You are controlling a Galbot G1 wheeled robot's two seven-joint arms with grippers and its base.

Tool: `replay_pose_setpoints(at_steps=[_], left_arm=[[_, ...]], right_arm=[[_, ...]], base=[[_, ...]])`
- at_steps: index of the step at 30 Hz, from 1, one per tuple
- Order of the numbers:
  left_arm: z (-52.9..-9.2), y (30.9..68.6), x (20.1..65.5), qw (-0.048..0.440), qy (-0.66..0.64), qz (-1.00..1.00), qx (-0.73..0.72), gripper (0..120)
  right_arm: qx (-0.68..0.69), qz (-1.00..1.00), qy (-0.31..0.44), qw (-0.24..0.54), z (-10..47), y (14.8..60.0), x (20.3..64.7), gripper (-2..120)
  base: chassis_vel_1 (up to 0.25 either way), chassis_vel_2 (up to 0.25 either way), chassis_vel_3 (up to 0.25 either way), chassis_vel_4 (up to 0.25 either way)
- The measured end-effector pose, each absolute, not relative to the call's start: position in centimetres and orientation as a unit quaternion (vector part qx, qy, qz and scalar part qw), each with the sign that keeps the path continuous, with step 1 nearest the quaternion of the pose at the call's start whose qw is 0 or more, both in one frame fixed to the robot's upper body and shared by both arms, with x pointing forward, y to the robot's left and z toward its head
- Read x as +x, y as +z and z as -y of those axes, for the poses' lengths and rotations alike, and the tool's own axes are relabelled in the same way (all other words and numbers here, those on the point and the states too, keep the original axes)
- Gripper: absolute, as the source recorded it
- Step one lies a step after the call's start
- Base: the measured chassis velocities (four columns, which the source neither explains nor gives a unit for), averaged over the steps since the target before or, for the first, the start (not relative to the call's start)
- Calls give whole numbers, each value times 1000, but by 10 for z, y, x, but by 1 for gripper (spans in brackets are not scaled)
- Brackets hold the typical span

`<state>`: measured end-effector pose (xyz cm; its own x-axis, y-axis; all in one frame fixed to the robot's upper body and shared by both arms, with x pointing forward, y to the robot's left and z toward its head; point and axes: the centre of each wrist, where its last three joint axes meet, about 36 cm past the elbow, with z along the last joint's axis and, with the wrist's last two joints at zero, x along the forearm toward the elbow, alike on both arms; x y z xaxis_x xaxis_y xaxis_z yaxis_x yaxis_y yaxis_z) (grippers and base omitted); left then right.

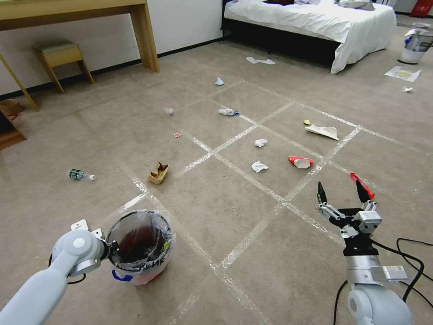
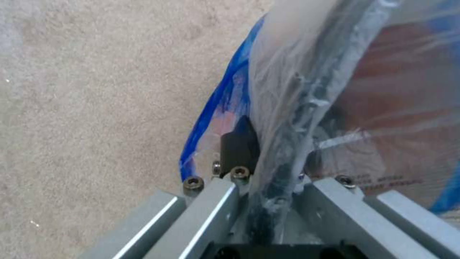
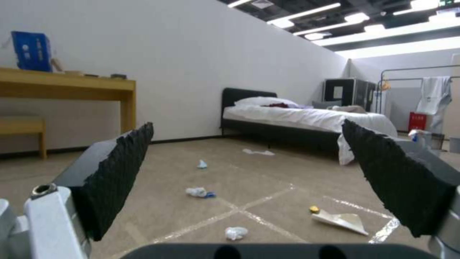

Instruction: Pick up the trash bin and place the garbage on the floor into it.

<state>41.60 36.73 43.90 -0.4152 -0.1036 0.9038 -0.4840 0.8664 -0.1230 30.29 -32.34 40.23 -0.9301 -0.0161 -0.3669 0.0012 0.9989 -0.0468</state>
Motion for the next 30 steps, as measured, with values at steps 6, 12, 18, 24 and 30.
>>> replay_pose_setpoints(at_steps=[6,12,18,24,30], left_arm=[[-358,473,397,500,200,827,160,0],[-352,492,390,497,206,826,166,0],[-348,515,386,496,226,822,163,0],[-338,529,377,496,253,819,142,0],[-339,534,377,490,276,815,141,0]], right_arm=[[2,-983,-19,185,323,398,303,100],[2,-982,-18,185,320,395,304,100],[7,-983,-18,181,321,388,307,100],[17,-984,-20,178,326,383,308,100],[21,-984,-19,175,325,379,308,100]], base=[[0,0,0,0],[0,0,0,0],[0,0,0,0],[0,0,0,0],[0,0,0,0]])
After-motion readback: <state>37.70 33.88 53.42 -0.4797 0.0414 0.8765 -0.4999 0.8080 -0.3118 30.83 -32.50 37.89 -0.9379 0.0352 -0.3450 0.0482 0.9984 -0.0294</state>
